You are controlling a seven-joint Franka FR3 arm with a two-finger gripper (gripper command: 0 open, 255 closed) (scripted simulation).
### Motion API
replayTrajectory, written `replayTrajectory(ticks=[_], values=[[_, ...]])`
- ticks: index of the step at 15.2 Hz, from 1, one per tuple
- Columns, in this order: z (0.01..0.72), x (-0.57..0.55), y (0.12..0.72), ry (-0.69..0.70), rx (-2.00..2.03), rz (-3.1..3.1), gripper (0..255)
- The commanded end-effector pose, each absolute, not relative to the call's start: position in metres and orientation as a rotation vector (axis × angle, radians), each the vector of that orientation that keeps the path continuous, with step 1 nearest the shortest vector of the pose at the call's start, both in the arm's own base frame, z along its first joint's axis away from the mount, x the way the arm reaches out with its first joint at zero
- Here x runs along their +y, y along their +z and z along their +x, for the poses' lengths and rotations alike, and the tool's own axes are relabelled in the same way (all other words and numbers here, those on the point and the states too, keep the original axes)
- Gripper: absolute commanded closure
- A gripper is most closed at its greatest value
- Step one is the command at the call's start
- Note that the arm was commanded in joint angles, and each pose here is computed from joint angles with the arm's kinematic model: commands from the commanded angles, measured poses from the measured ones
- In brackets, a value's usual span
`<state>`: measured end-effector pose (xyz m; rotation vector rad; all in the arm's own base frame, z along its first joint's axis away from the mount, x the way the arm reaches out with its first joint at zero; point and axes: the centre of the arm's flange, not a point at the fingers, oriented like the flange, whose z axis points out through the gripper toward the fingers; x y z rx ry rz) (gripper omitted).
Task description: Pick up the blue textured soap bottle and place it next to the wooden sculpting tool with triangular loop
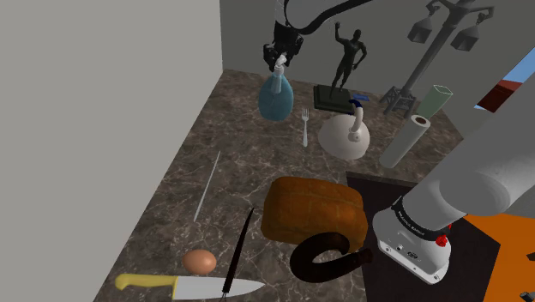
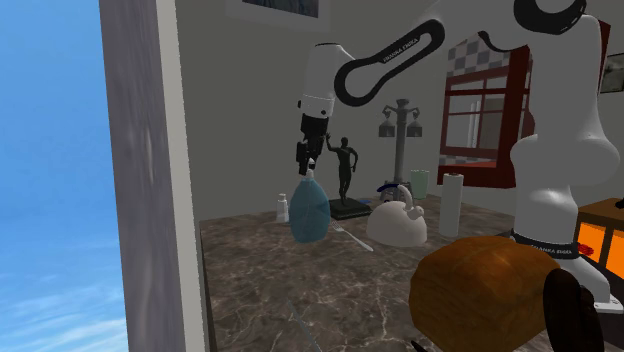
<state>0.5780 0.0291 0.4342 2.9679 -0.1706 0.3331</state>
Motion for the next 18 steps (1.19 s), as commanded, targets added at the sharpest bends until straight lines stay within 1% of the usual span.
replayTrajectory(ticks=[1, 18], values=[[0.578, 0.029, 0.444, 0.334, -0.171, 2.968, 255], [0.578, 0.029, 0.534, 0.334, -0.171, 2.968, 255]])
